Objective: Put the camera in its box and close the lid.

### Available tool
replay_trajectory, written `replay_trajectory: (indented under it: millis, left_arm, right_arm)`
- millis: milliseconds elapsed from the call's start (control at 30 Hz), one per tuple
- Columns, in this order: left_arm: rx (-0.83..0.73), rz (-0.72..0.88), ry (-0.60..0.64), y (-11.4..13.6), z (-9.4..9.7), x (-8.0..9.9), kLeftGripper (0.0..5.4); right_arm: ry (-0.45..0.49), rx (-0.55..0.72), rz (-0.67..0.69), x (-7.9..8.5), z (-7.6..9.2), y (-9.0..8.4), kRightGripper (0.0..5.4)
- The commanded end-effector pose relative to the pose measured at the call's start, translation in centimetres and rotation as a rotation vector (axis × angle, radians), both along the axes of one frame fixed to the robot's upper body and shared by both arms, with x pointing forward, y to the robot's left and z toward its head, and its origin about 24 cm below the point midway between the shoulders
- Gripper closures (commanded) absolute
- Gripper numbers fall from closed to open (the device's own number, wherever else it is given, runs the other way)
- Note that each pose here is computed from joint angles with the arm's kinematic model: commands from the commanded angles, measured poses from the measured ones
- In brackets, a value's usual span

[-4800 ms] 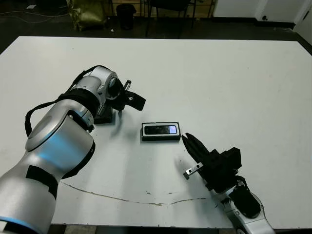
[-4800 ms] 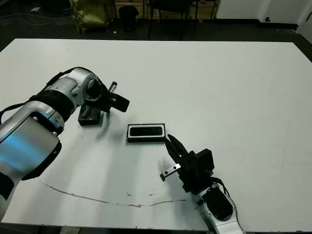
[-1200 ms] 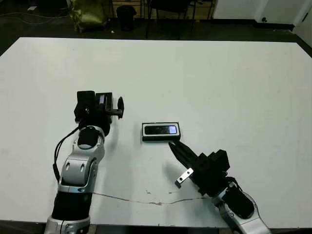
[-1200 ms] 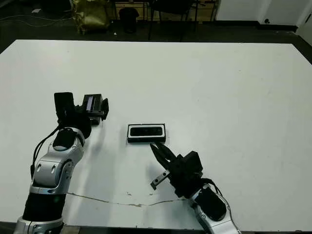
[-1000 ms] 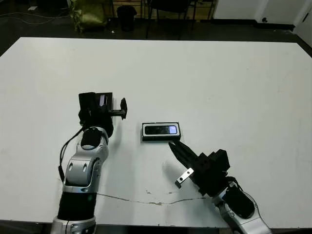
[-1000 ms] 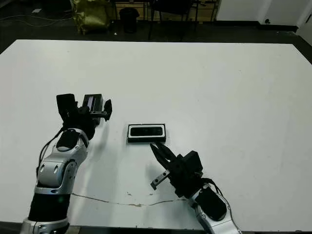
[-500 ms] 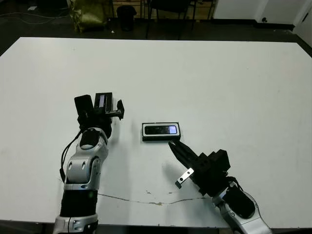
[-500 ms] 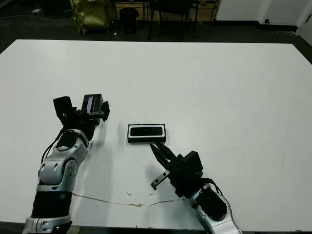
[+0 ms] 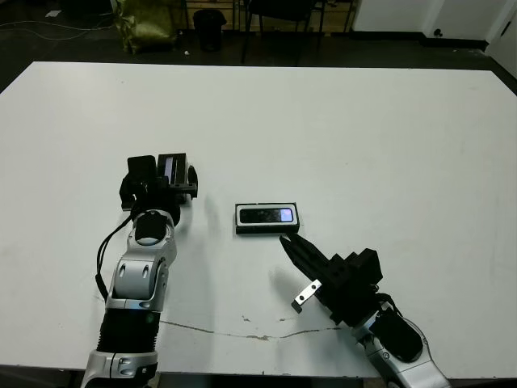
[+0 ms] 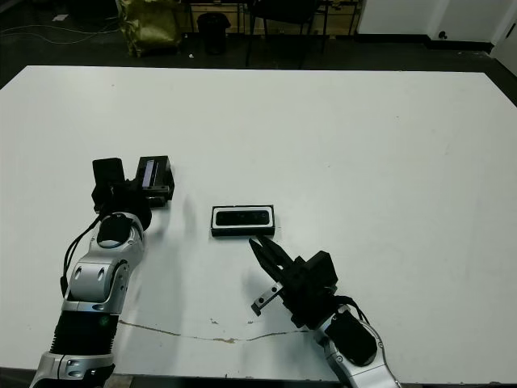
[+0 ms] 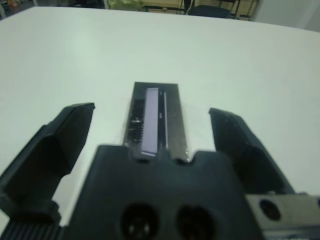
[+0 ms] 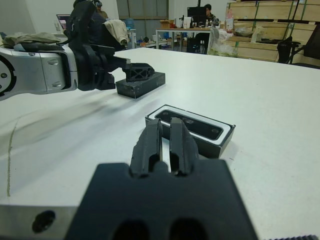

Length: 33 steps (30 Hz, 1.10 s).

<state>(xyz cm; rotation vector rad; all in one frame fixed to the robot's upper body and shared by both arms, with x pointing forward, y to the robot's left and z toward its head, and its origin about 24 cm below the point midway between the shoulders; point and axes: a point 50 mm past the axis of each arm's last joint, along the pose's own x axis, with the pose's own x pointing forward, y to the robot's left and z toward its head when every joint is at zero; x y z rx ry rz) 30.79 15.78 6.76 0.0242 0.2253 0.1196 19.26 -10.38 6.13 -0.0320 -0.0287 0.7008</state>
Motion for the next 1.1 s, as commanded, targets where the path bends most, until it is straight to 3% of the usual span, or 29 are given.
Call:
replay_trajectory:
  millis: [33,900,1100]
  left_arm:
    - [0.032,-0.033,0.055,0.2,-0.7,0.0,0.01]
    - [0.039,-0.009,0.093,0.6,-2.8,0.0,0.01]
    - [-0.077,-0.006,0.092,0.6,-3.2,0.0,0.01]
  right_arm:
    - [0.007,-0.023,-0.005,-0.1,-0.3,-0.4,5.4]
    - [0.014,0.011,0.006,-0.1,-0.9,-0.6,5.4]
    - [0.022,0.007,0.001,-0.2,-0.9,-0.6,5.4]
